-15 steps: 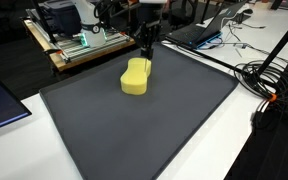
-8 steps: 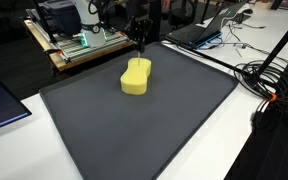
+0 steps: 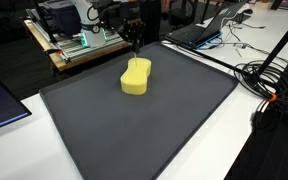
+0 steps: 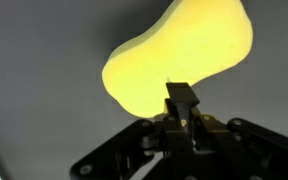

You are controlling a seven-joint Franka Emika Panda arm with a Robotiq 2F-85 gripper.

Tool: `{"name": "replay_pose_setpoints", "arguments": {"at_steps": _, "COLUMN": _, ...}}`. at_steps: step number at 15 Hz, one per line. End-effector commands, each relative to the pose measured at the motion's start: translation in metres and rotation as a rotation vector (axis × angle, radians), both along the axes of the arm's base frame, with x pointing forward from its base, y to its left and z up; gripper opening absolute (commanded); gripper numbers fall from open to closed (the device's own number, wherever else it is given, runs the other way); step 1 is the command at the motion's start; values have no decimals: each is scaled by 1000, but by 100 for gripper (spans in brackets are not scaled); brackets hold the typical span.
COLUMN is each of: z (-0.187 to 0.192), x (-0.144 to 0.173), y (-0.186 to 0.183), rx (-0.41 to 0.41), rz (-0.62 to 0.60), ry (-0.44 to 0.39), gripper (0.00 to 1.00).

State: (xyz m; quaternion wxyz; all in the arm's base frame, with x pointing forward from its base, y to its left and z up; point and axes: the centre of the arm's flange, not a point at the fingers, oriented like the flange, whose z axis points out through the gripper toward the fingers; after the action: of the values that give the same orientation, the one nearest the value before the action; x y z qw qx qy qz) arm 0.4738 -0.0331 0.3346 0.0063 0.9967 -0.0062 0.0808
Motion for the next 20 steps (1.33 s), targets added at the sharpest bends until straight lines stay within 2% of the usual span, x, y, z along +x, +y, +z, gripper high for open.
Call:
{"name": "replay_pose_setpoints", "arguments": {"at_steps": 1, "z": 0, "x": -2, "y": 1, "rx": 0, "rz": -1, "ry": -2, "gripper": 12}}
{"name": "replay_pose_setpoints", "arguments": {"at_steps": 2, "z": 0, "x": -3, "y": 1, "rx": 0, "rz": -2, "ry": -4, "gripper": 12}}
{"name": "replay_pose_setpoints", "arguments": {"at_steps": 3, "z": 1, "x": -3, "y": 1, "rx": 0, "rz": -2, "ry": -6, "gripper": 3}}
{"name": "replay_pose_setpoints", "arguments": {"at_steps": 8, "z": -20, "x": 5, "y": 25, "rx": -53, "rz": 30, "ry": 44, "gripper": 3}}
{"name": "replay_pose_setpoints", "arguments": {"at_steps": 12, "z": -59, "x": 10, "y": 42, "rx": -120, "rz": 44, "ry": 96, "gripper": 3}}
{"name": "replay_pose_setpoints", "arguments": {"at_steps": 16, "z": -103, "x": 21, "y": 47, "rx": -99, "rz": 38, "ry": 164, "gripper": 3}}
{"name": "replay_pose_setpoints", "arguments": {"at_steps": 20, "z": -129, "x": 28, "y": 40, "rx": -100, "rz": 27, "ry": 206, "gripper": 3}}
